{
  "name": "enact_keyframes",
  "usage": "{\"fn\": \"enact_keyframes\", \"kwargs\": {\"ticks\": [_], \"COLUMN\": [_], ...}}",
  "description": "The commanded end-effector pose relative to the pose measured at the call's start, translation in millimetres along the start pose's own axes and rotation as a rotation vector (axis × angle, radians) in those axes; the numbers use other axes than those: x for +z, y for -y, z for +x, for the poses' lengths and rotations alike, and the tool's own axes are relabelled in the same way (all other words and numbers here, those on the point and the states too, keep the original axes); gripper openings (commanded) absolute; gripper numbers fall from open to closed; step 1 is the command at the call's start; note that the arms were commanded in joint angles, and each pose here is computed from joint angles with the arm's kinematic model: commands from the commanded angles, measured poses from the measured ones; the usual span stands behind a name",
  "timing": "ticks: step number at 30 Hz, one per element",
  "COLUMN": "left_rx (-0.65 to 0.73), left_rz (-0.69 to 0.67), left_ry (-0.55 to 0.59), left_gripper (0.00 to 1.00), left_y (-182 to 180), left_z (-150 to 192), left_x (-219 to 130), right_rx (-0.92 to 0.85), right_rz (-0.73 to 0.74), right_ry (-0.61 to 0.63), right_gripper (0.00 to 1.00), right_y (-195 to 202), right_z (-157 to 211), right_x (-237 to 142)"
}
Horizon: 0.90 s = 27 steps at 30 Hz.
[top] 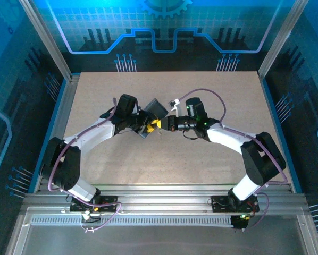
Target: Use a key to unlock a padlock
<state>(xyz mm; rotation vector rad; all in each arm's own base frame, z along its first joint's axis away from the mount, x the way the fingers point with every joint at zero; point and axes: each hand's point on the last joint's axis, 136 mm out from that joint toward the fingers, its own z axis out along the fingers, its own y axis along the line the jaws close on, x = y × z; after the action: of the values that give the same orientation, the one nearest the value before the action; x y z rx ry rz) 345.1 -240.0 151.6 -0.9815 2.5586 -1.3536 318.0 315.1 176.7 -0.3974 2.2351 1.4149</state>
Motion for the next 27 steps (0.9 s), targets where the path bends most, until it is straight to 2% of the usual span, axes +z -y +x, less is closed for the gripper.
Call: {"fn": "enact_keyframes", "kwargs": {"ticks": [1,5,8,12,14,17,20,22,27], "left_rx": [0.007,-0.039,-0.075,-0.098,-0.100,-0.105,-0.106,-0.102,-0.101], "left_rz": [0.054,-0.012,-0.076,-0.099,-0.103,-0.105,-0.114,-0.109,-0.103], "left_ry": [0.016,-0.010,-0.027,-0.038,-0.044,-0.055,-0.063,-0.063,-0.066], "left_gripper": [0.00,0.00,0.00,0.00,0.02,0.02,0.02,0.02,0.02], "left_y": [13.3,0.9,-9.2,-9.1,-6.5,-5.1,-6.1,-3.9,-1.3], "left_z": [-3.1,-4.1,-2.3,-0.2,1.5,3.7,6.4,6.9,7.9], "left_x": [-17.0,-14.5,-13.0,-14.4,-16.0,-17.8,-18.6,-20.3,-21.2], "right_rx": [-0.063,-0.240,-0.437,-0.719,-0.929,-1.148,-1.287,-1.366,-1.461], "right_rz": [0.058,0.170,0.311,0.491,0.501,0.524,0.581,0.606,0.625], "right_ry": [0.005,-0.040,-0.053,-0.009,0.043,0.082,0.045,0.075,0.077], "right_gripper": [0.17,0.33,0.39,0.40,0.39,0.38,0.39,0.39,0.40], "right_y": [2.9,7.2,14.6,30.8,23.8,12.7,9.3,2.7,-3.7], "right_z": [3.1,16.4,18.0,10.1,8.4,5.9,3.7,-0.5,-2.3], "right_x": [-25.4,-51.7,-65.5,-68.4,-58.1,-41.2,-23.6,-13.6,5.1]}}
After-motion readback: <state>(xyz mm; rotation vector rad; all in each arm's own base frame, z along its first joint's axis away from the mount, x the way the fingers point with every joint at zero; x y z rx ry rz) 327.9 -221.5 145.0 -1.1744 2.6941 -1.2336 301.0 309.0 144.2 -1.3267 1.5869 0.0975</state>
